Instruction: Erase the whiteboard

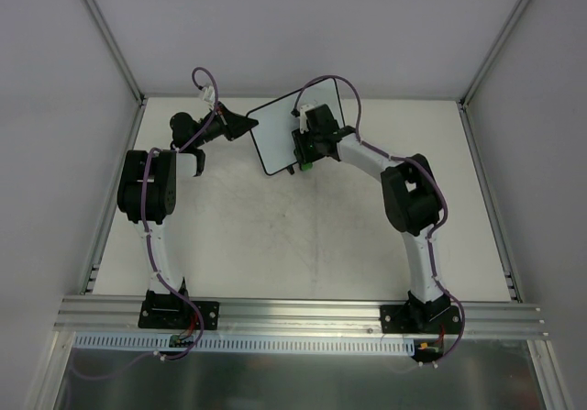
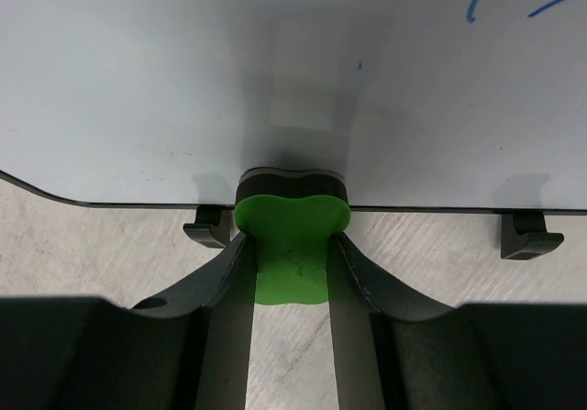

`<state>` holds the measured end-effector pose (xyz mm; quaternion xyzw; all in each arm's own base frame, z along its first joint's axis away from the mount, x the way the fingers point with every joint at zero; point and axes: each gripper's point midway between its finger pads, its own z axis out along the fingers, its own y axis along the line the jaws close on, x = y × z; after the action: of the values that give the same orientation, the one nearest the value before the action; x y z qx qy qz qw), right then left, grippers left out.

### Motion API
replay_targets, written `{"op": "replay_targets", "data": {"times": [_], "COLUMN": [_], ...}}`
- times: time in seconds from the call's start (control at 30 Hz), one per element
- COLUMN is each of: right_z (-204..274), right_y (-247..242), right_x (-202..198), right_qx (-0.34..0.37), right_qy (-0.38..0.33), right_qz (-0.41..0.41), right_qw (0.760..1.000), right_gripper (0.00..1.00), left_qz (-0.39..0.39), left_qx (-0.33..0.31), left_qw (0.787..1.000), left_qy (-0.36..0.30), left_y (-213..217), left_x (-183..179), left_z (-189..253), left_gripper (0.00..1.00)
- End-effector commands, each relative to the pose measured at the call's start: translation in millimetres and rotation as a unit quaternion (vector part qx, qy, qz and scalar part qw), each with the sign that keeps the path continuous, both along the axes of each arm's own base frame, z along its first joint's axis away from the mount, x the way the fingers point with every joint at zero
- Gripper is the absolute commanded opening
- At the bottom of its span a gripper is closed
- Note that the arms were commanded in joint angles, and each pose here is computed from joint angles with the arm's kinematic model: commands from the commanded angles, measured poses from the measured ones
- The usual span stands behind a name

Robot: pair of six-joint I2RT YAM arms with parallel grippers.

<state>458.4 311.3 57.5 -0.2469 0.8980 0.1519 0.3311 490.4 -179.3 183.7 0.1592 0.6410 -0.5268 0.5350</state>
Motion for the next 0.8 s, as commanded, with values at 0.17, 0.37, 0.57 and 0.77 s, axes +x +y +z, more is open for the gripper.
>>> {"op": "replay_targets", "data": {"times": [0.17,0.37,0.57,0.77], "right_z": [102.7,126.4,136.7,120.1], "right_y": [15.3,13.6,9.3,12.2], "right_x": [52.0,75.2,89.1,85.6], "right_qx": [0.075,0.089,0.106,0.104], "right_qy": [-0.115,-0.133,-0.138,-0.119], "right_qz": [-0.014,-0.025,-0.033,-0.024], "right_qw": [0.990,0.987,0.984,0.987], "right_gripper": [0.00,0.00,0.00,0.00], "left_qz": [-0.067,-0.069,-0.074,-0.078], "left_qx": [0.019,0.019,0.020,0.021], "left_qw": [0.997,0.997,0.997,0.996], "left_qy": [-0.021,-0.022,-0.022,-0.024], "left_y": [-19.6,-19.8,-20.9,-21.3], "left_x": [-21.5,-22.1,-24.0,-25.3], "left_z": [-1.7,-1.4,-1.3,-1.0], "left_gripper": [0.00,0.00,0.00,0.00]}}
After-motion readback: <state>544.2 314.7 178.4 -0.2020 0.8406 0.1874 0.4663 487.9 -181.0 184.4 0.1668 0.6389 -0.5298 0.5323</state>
